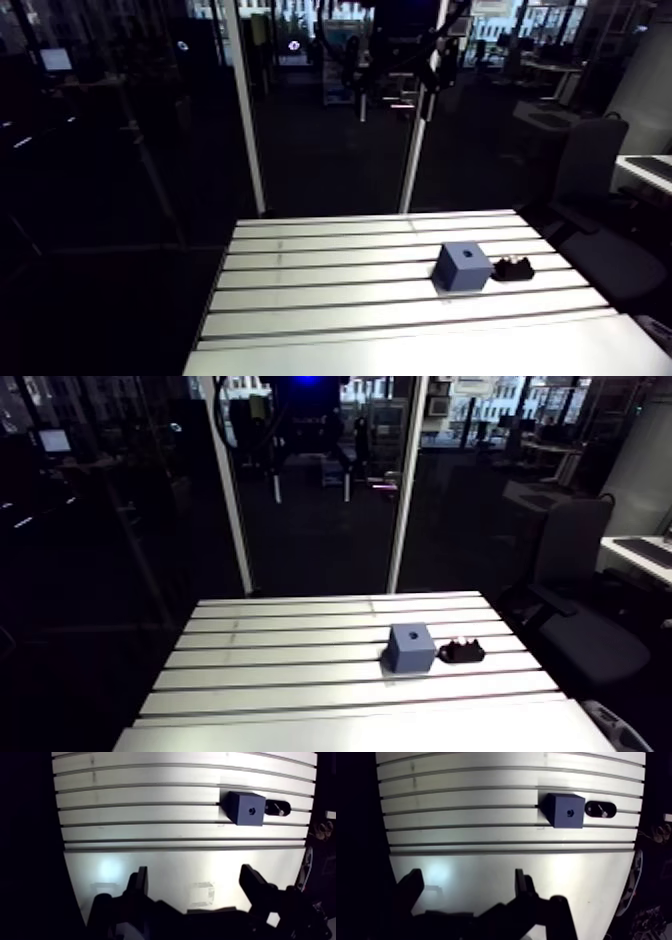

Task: Pick up the M10 bolt and insert it into the hex recess until seated.

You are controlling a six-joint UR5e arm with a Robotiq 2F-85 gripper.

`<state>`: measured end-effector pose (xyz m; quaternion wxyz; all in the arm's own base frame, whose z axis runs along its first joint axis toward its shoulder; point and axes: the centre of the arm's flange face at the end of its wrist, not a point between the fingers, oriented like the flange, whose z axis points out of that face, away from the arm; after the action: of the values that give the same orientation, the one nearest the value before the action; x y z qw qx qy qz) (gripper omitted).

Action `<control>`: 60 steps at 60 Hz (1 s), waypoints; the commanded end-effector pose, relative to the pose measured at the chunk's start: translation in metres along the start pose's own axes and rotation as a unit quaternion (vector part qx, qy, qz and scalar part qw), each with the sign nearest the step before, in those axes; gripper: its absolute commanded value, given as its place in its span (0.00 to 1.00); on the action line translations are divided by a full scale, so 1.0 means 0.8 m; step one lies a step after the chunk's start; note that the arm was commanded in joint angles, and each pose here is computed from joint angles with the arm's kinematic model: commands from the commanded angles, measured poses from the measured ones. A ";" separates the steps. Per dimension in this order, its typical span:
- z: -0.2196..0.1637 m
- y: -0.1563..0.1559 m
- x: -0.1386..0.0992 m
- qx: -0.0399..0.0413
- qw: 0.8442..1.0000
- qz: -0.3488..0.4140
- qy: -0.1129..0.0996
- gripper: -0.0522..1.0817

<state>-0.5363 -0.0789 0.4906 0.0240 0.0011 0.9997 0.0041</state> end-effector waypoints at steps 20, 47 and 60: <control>-0.025 -0.032 -0.025 -0.004 1.000 0.003 0.019 0.05; -0.023 -0.029 -0.025 -0.014 1.000 -0.021 0.018 0.05; -0.020 -0.009 -0.024 -0.015 0.999 -0.049 0.014 0.06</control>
<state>-0.5175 -0.0986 0.5098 0.0066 -0.0249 0.9995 0.0164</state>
